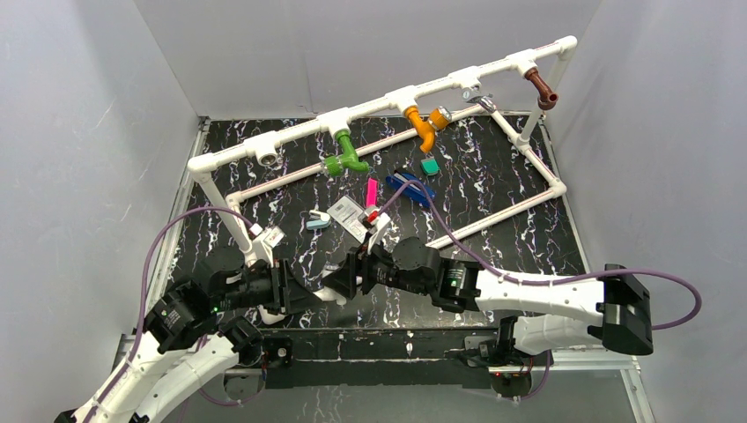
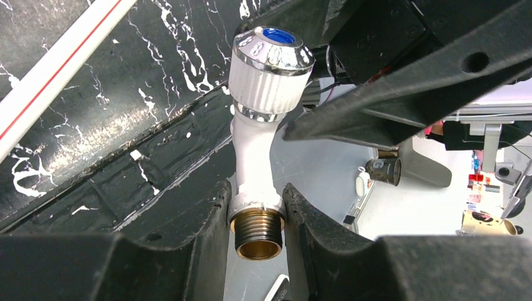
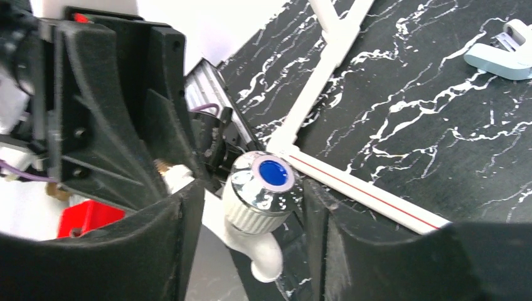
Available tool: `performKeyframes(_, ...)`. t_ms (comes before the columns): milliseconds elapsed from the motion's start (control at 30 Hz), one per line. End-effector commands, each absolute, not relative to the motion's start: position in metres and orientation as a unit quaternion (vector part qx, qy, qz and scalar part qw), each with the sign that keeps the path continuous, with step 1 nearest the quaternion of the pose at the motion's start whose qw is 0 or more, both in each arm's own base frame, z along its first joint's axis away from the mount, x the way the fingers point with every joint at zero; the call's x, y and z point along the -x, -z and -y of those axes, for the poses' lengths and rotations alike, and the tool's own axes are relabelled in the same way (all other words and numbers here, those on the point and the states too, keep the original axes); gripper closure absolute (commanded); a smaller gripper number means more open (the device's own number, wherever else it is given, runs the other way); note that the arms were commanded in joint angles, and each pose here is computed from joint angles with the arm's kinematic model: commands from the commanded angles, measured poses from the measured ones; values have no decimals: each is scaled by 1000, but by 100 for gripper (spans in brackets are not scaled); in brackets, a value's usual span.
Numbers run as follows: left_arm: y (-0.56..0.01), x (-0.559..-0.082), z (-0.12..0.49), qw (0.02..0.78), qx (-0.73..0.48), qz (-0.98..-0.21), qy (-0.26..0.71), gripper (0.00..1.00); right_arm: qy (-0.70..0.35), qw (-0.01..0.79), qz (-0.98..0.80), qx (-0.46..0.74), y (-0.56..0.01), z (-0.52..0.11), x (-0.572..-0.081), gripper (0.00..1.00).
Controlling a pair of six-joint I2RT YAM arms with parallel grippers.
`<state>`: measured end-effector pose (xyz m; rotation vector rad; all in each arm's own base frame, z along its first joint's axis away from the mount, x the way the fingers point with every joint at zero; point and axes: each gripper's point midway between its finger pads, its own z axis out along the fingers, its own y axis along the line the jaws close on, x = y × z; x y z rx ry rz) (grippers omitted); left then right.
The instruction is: Install the water faucets
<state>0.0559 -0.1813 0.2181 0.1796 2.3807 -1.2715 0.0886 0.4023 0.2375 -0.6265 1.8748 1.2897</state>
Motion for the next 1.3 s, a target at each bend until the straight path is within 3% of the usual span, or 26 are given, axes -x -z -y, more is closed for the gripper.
performKeyframes(0,-235,-57,187,231,-78,-842,482,100,-557,405,-684,243,-287,-398,-80,31)
performKeyframes(167,-247,-57,189,247,-83,-826,500,100,-566,409,-671,249,-296,-383,-74,16)
performKeyframes(433,-285,-52,202,272,-106,-764,575,100,-597,411,-634,270,-314,-356,-56,7)
performKeyframes(767,-335,-41,211,289,-143,-689,649,100,-658,392,-560,316,-355,-345,-23,8)
performKeyframes(1267,-356,-36,212,307,-148,-638,690,100,-703,392,-503,315,-401,-351,-12,20)
